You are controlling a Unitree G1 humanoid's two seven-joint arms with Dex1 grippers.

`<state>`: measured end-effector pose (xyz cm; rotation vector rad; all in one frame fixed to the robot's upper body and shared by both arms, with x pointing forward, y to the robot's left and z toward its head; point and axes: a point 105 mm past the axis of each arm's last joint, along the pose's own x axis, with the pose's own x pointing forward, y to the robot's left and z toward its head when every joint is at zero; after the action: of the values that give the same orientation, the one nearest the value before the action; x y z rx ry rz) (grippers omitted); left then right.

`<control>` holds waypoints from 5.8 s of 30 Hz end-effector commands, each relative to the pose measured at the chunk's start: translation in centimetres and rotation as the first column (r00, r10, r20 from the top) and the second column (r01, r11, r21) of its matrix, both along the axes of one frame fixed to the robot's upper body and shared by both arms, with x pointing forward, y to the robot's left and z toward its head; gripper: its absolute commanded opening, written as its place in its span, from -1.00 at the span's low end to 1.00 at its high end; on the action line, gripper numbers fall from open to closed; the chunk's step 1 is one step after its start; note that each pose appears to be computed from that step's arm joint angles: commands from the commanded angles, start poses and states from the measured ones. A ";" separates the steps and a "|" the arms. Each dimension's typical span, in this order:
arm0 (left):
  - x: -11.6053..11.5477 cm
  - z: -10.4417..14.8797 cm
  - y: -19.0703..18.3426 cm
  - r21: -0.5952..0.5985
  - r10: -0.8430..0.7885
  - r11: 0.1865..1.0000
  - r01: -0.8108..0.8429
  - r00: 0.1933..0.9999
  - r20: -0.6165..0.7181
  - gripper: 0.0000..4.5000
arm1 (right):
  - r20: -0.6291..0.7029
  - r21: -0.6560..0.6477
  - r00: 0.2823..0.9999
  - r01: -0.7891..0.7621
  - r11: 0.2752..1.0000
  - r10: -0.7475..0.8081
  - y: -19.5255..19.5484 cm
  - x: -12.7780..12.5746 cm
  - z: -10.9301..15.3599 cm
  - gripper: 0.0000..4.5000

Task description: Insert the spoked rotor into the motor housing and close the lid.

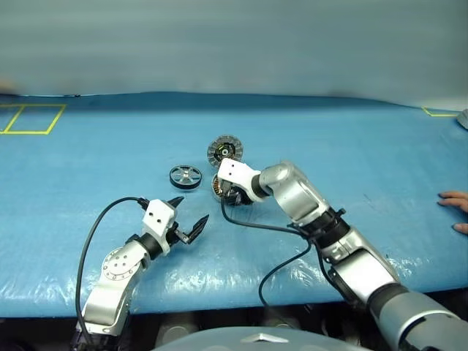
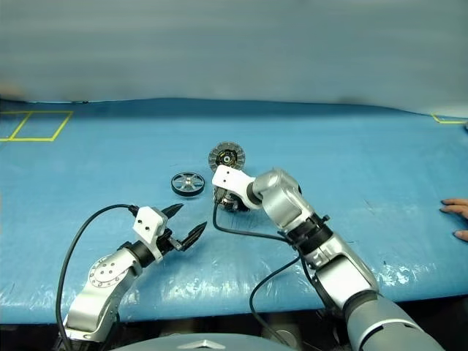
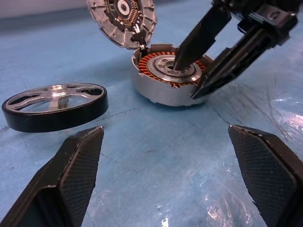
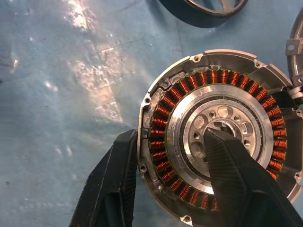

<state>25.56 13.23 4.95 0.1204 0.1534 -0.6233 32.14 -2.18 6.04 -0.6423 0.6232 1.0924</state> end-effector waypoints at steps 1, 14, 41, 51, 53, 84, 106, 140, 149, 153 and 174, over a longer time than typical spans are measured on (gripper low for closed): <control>0.0 2.2 0.3 -0.012 -0.002 1.000 0.003 0.998 0.065 1.00 | -0.246 -0.033 0.965 0.083 0.996 -0.088 0.2 -5.6 -5.0 -0.20; -0.4 3.1 0.7 -0.022 -0.005 1.000 0.006 0.997 0.075 1.00 | -0.261 0.113 0.931 0.292 0.950 -0.255 2.4 -8.1 -2.9 -0.20; -2.8 2.1 -0.6 -0.017 -0.200 0.979 0.203 0.972 0.119 1.00 | 0.016 0.511 0.901 0.365 0.778 -0.434 -5.9 -6.4 6.8 0.81; -4.6 -0.4 -2.1 -0.003 -0.272 0.961 0.277 0.948 0.167 1.00 | 0.061 0.580 0.519 0.677 0.454 -0.852 -12.6 0.0 2.1 0.81; -5.1 -1.0 -2.3 -0.004 -0.284 0.958 0.288 0.945 0.160 1.00 | 0.070 0.581 0.470 0.698 0.419 -0.880 -12.9 0.9 1.3 0.81; -4.9 -1.2 -1.7 -0.021 -0.210 0.976 0.217 0.962 0.176 1.00 | 0.018 0.535 0.622 0.655 0.533 -0.783 -9.5 -5.7 -2.1 -0.71; -4.6 -1.0 -1.0 -0.030 -0.136 0.989 0.144 0.974 0.183 1.00 | 0.044 0.598 0.913 0.302 0.742 -0.406 0.2 -5.7 1.2 -0.71; -4.7 -1.4 -1.0 -0.050 -0.131 0.989 0.140 0.979 0.159 1.00 | 0.004 0.641 0.935 0.269 0.719 -0.354 -0.7 -7.9 4.4 -0.13; -4.4 -1.2 -1.1 -0.053 -0.134 0.988 0.145 0.976 0.169 1.00 | 0.020 0.523 0.919 0.326 0.787 -0.393 -1.0 -7.3 2.6 -0.98; -4.4 -1.3 -1.2 -0.054 -0.133 0.988 0.144 0.977 0.169 1.00 | 0.055 0.526 0.906 0.331 0.783 -0.420 -0.7 -6.4 1.4 -0.98; -4.5 -1.5 -0.8 -0.055 -0.126 0.989 0.136 0.979 0.160 1.00 | 0.019 0.562 0.906 0.340 0.754 -0.423 0.3 -5.9 -0.2 -0.98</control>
<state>21.03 12.34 2.76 0.1234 0.0073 -0.7545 26.27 -2.34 5.38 -0.0705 0.2862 0.7442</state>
